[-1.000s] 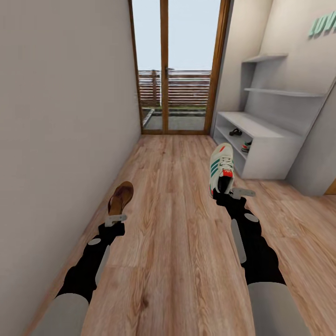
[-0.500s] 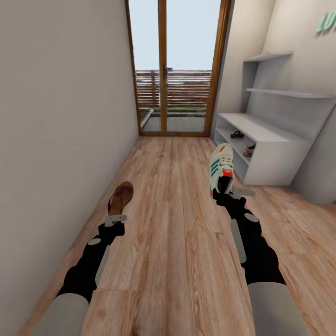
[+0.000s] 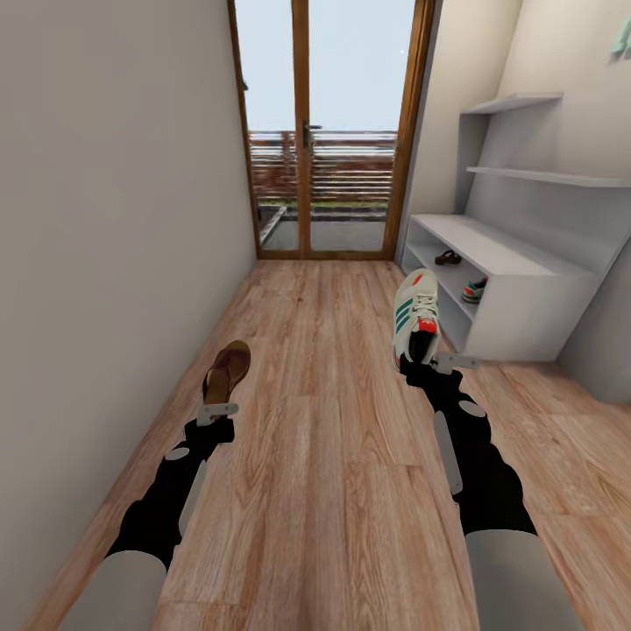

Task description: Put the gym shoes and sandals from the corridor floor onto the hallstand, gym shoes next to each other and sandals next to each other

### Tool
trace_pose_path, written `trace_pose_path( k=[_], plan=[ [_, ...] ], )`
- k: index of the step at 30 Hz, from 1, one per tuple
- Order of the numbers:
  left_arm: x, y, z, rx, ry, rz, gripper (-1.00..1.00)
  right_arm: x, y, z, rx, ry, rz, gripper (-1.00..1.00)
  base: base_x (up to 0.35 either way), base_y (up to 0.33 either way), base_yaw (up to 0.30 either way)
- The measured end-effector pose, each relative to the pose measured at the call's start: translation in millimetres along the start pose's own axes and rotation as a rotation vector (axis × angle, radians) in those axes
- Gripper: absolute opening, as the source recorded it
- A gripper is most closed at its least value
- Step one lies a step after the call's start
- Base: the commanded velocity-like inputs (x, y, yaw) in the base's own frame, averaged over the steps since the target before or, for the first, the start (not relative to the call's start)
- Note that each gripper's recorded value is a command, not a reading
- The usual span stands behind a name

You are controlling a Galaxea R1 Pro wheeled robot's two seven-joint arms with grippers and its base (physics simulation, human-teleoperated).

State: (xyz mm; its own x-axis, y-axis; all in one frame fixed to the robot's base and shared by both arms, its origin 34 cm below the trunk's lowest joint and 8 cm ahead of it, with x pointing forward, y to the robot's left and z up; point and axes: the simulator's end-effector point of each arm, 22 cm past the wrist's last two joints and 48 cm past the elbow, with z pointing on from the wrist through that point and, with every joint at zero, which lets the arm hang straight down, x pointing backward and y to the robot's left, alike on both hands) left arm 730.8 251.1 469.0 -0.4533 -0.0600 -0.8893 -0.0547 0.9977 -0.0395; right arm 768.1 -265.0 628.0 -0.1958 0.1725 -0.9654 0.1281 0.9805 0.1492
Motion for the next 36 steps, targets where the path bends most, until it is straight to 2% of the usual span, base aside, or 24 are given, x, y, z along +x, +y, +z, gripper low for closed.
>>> trace_pose_path(
  k=[23,36],
  plan=[
    [0.2,0.0,0.0,0.0,0.0,0.0,-1.0,0.0,-0.1,0.0,0.0,0.0,0.0,-1.0,0.347,-0.083,0.0],
    [0.2,0.0,0.0,0.0,0.0,0.0,-1.0,0.0,-0.1,0.0,0.0,0.0,0.0,-1.0,0.348,-0.011,0.0]
  ],
)
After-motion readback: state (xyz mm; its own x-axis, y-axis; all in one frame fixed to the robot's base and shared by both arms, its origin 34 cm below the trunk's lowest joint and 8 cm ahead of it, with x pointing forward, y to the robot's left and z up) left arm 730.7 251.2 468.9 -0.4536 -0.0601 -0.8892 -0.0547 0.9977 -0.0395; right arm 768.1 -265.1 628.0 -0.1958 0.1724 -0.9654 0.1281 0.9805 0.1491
